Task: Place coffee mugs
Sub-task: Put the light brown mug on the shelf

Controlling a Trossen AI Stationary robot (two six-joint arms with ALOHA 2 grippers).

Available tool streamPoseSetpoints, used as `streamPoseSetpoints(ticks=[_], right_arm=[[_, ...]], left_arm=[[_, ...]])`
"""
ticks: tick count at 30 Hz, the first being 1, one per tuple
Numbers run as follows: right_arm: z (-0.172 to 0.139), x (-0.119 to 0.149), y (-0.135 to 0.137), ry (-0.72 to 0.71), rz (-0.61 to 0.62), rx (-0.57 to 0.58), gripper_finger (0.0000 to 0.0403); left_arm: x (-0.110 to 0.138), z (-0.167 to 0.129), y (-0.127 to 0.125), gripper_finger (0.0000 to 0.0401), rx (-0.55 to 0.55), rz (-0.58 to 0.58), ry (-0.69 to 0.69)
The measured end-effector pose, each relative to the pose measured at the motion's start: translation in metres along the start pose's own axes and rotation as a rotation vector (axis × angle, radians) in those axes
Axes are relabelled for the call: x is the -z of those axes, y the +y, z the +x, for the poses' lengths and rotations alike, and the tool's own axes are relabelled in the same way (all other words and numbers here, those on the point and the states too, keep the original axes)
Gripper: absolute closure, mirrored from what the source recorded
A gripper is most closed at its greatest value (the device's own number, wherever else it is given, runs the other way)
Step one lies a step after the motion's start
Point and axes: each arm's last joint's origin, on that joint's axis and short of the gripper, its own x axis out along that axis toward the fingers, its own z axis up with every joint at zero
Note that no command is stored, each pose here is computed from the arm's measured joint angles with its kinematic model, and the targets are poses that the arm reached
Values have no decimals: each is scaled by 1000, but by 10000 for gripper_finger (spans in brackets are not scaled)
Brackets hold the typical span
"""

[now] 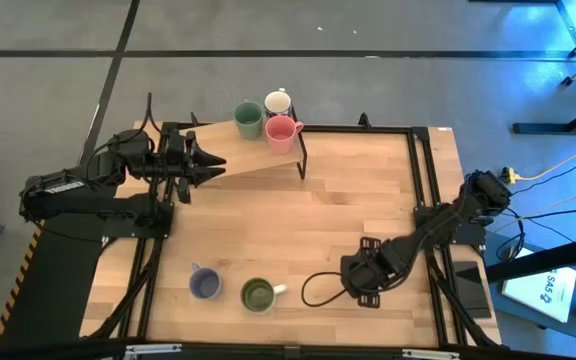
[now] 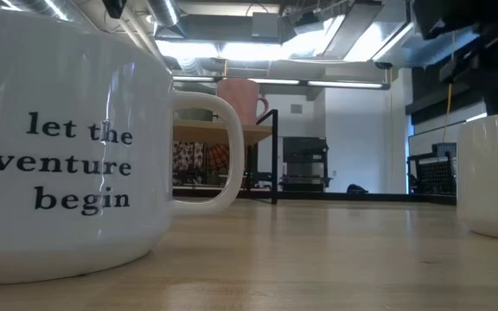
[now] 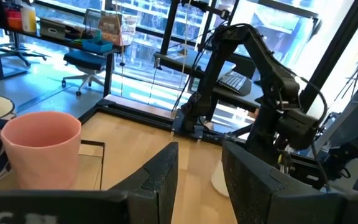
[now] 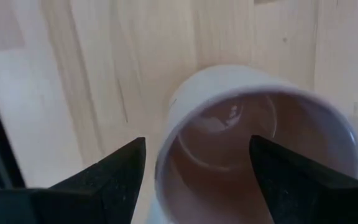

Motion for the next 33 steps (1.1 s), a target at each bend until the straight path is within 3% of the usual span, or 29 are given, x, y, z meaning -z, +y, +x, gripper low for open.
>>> streamPoseSetpoints(ticks=[3,5,11,13,19,27,33], right_arm=[[3,-2,-2,-19,-17,-3,145],[3,-3,-3,-20,-28,-1,177],[3,-8,-11,-14,-24,3,357],[3,-10,-13,-13,-52,1,388],[-5,-27,-23,-53,-143,-15,397],[-53,-75,-55,-211,-326,-5,399],[-96,-102,-90,-311,-462,-21,401]], left_arm=[[0,0,0,282,-1,0,0],[0,0,0,282,0,0,0],[0,0,0,282,-1,0,3],[0,0,0,282,-2,0,4],[2,0,0,282,-5,-4,16],[1,0,2,282,-44,-6,8],[6,10,1,282,55,145,69]])
